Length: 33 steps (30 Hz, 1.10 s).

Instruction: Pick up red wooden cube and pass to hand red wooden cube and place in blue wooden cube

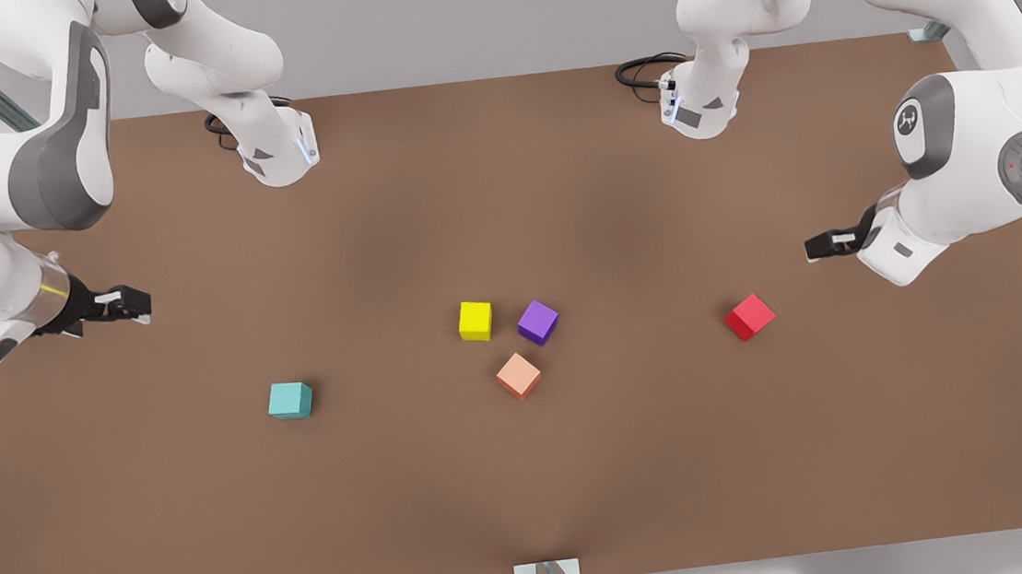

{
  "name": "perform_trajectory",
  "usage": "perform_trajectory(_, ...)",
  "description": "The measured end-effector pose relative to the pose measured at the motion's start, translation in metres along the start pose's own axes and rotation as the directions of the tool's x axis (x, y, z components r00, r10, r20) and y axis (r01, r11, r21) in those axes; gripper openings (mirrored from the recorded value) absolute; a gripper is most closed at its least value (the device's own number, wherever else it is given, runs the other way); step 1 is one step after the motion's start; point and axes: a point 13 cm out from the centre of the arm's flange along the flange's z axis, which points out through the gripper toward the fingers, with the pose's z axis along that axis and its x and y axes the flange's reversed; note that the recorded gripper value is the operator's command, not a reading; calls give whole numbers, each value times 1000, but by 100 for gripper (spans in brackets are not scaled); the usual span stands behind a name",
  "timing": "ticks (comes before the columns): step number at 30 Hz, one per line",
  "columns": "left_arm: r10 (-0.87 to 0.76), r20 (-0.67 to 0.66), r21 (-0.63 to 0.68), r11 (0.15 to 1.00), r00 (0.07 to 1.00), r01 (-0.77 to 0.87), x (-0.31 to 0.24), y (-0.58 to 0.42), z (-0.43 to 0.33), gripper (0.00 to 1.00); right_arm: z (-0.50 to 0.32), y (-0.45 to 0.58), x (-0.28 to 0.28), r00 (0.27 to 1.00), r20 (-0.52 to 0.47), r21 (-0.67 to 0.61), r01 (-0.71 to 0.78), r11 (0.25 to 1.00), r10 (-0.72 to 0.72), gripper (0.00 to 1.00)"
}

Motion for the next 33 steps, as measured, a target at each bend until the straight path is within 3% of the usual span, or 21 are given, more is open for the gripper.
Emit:
perform_trajectory(3,-4,-21,-1,1000,1000,4,-7,-1,17,100,1,3,-1,1000,4,-15,8,1000,-8,100)
perform_trajectory(7,-57,-162,-29,998,985,53,-28,-12,144,100,5,5,-2,1000,-2,-23,17,1000,-17,100)
perform_trajectory(13,-285,-147,-15,958,947,286,-32,-21,251,100,11,6,-3,1000,-11,-25,29,999,-29,100)
perform_trajectory(19,-493,-95,20,868,865,497,-35,-6,291,100,15,8,-2,999,-21,-27,38,999,-39,100)
perform_trajectory(26,-616,-55,40,785,786,618,-40,-2,314,100,18,13,-2,998,-28,-26,53,998,-54,100)
perform_trajectory(33,-595,-41,47,801,803,596,-38,3,330,100,20,14,-1,998,-33,-26,59,998,-60,100)
